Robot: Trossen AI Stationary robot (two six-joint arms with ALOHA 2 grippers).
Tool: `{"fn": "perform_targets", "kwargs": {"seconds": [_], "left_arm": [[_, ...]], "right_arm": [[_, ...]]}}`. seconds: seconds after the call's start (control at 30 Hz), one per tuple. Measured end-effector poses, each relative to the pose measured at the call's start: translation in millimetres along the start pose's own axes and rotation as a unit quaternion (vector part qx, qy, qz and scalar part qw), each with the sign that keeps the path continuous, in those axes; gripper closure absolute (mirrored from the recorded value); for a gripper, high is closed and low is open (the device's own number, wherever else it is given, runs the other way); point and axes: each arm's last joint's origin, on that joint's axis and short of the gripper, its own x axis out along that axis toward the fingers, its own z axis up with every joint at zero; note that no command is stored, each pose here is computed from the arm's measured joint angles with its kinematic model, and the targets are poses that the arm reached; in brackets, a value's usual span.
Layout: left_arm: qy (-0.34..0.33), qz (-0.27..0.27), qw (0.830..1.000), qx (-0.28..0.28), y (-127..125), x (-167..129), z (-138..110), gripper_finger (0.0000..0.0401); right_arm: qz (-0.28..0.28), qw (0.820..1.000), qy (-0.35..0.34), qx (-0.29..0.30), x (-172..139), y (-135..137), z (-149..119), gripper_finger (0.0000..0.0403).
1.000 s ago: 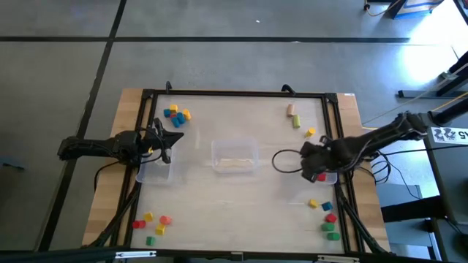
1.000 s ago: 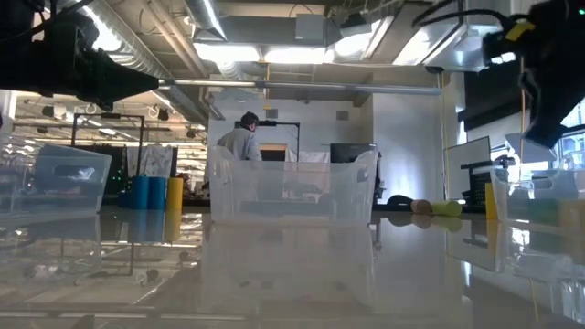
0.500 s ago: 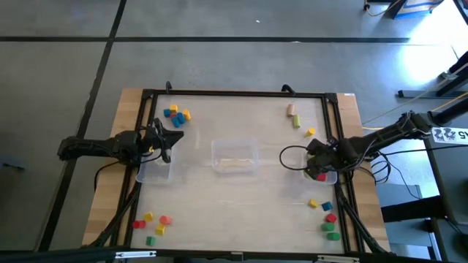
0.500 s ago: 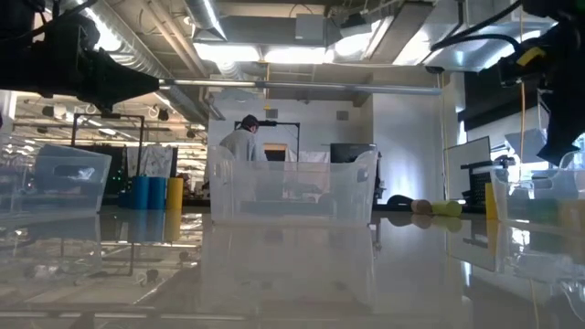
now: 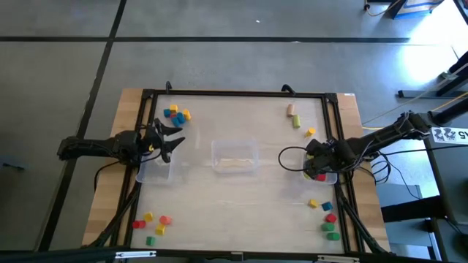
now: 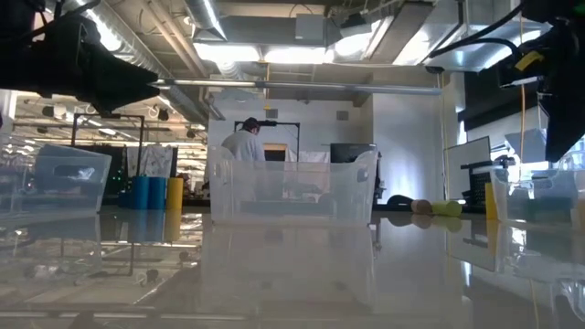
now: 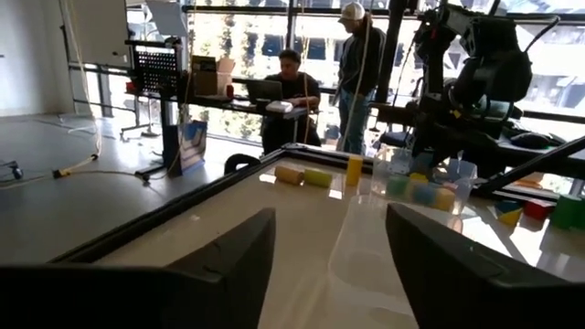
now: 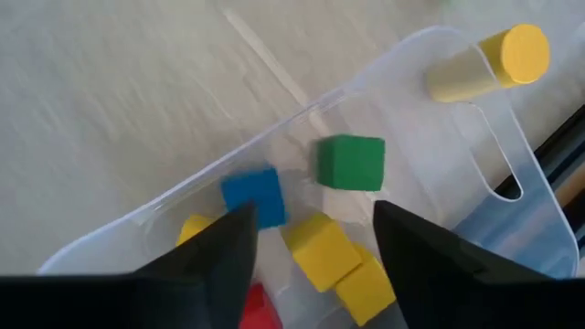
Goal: Sort blocks by size
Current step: Put the blue cube block into the right transparent bin
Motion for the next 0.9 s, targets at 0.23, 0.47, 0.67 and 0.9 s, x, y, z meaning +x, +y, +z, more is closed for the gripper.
{"fn": "perform_targets", "kwargs": {"seconds": [0.23,0.47,0.67,0.9], "left_arm": [[0.012,0.080,0.997,0.010,6.0,-4.7,20.4,0.0188],[0.055,0.146,0.988,0.006,12.1,-2.9,42.7,0.0191],[0.112,0.207,0.972,0.012,16.3,14.0,52.9,0.0191],[0.194,0.287,0.937,0.031,27.1,42.5,70.6,0.0191]], "right_arm": [[0.005,0.992,-0.127,0.011,-33.0,3.7,21.6,0.0141],[-0.034,0.946,-0.321,-0.009,-58.8,11.8,47.1,0.0139],[-0.090,0.930,-0.349,-0.068,-49.9,16.3,69.7,0.0139],[-0.205,0.915,-0.323,-0.127,-26.8,17.3,98.0,0.0139]]}}
